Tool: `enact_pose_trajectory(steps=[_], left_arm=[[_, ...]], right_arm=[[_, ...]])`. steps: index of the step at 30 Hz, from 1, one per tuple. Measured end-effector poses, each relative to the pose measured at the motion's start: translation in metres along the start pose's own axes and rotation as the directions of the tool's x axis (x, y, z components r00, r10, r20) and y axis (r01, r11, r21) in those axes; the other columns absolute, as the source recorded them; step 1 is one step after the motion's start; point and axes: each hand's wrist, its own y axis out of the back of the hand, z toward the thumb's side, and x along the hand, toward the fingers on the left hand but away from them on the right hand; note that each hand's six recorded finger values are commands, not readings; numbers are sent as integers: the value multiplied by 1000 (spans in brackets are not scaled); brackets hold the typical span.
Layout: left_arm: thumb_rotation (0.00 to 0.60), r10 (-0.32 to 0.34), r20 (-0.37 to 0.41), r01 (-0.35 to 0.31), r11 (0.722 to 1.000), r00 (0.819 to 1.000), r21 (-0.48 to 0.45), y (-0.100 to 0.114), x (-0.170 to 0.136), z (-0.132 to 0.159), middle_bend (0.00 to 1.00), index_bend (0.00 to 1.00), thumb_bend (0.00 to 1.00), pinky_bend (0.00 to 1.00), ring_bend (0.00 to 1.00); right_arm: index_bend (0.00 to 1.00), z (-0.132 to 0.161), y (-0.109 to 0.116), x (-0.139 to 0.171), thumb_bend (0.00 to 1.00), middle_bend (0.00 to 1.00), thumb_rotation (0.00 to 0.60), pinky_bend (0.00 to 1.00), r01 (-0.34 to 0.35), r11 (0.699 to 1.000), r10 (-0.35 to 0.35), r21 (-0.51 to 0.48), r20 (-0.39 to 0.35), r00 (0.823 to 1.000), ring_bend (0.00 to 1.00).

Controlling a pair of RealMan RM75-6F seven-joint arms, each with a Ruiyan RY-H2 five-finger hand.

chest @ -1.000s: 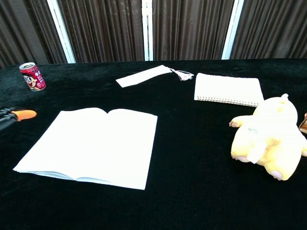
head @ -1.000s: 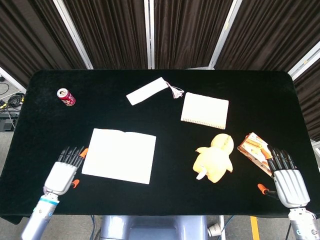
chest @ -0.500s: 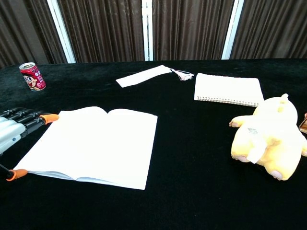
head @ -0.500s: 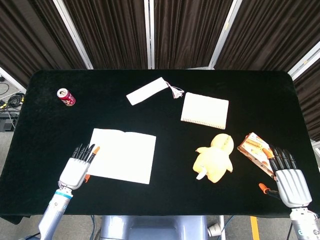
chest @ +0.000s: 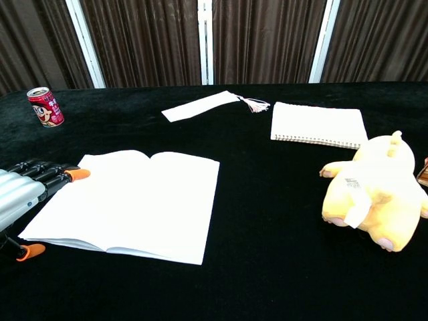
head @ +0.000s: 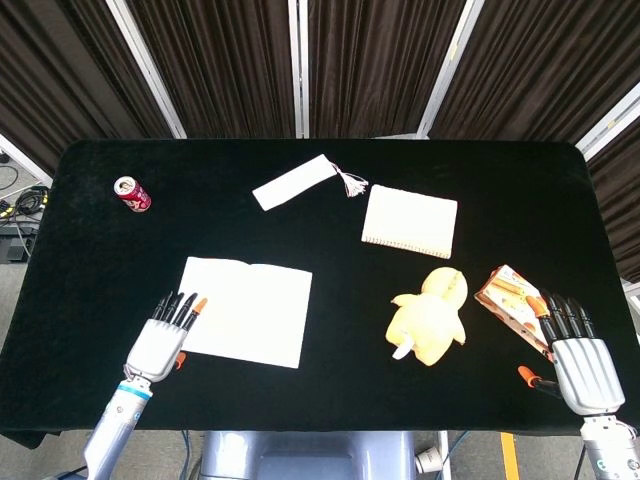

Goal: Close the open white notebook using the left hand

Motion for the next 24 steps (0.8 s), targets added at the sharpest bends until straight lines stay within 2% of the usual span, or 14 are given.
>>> enact_pose_trajectory(steps=[9, 17, 24], left_arm=[[600, 12, -6, -12, 1000, 1000, 15, -5, 11, 4, 0, 0, 228, 0, 0], [600, 33, -8, -33, 999, 999, 34, -4, 16, 5, 0, 0, 408, 0, 0], [600, 77, 2, -77, 994, 997, 72, 0, 19, 5, 0, 0, 471, 0, 0]], right_arm=[[41, 0, 1, 0, 35, 0, 600, 0, 0, 1000, 0, -2, 1, 1000, 0], [41, 1, 0, 1, 34, 0, 600, 0, -4, 1000, 4, 1, -5, 1000, 0], [41, 2, -1, 1, 35, 0, 600, 0, -4, 1000, 4, 2, -6, 1000, 0]])
